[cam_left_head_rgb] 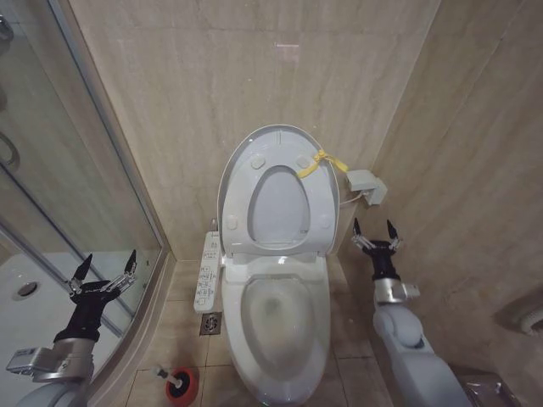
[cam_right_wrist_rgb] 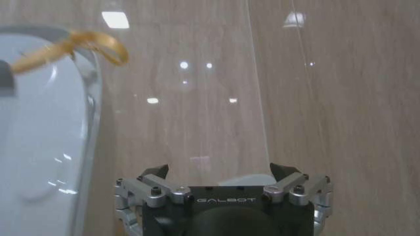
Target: Open the toilet lid, clean the toilet bowl with a toilet brush, close the toilet lid, and flush.
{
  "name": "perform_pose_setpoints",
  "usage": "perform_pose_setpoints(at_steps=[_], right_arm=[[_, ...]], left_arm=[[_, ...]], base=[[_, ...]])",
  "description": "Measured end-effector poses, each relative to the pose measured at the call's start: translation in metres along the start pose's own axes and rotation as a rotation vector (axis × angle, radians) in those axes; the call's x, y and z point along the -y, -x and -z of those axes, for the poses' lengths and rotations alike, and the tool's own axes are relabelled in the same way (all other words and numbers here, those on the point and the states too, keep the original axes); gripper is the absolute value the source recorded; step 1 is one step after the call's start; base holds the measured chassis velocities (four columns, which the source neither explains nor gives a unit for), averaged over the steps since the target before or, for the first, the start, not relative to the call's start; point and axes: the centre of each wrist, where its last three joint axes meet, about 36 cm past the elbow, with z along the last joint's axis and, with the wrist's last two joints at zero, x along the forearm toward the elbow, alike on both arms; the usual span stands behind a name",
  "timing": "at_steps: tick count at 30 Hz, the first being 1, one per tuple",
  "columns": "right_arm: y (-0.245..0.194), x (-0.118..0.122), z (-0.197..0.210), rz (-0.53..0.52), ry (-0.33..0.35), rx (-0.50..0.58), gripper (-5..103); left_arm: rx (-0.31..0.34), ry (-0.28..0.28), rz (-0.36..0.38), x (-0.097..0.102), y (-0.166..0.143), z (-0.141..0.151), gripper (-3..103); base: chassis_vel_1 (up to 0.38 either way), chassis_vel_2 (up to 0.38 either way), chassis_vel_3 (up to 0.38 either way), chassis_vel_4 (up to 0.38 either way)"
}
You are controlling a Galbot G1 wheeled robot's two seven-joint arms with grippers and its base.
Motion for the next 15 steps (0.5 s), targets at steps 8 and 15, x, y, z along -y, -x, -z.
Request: perform_pose_setpoints(at_steps=[8,15], right_arm=[[0.041,0.003,-0.019,0.000,0.014,-0.001,100],[0.095,-0.016,-0.017,0.038,0.052,0.014,100]], left_arm=[[0.014,0.004,-0.009,0.001,-0.001,0.009,100],[0.019,0.013,-0.004,-0.002,-0.002,0.013,100]], base=[[0.000,0.000,0.000,0.000],[0.000,0.000,0.000,0.000]])
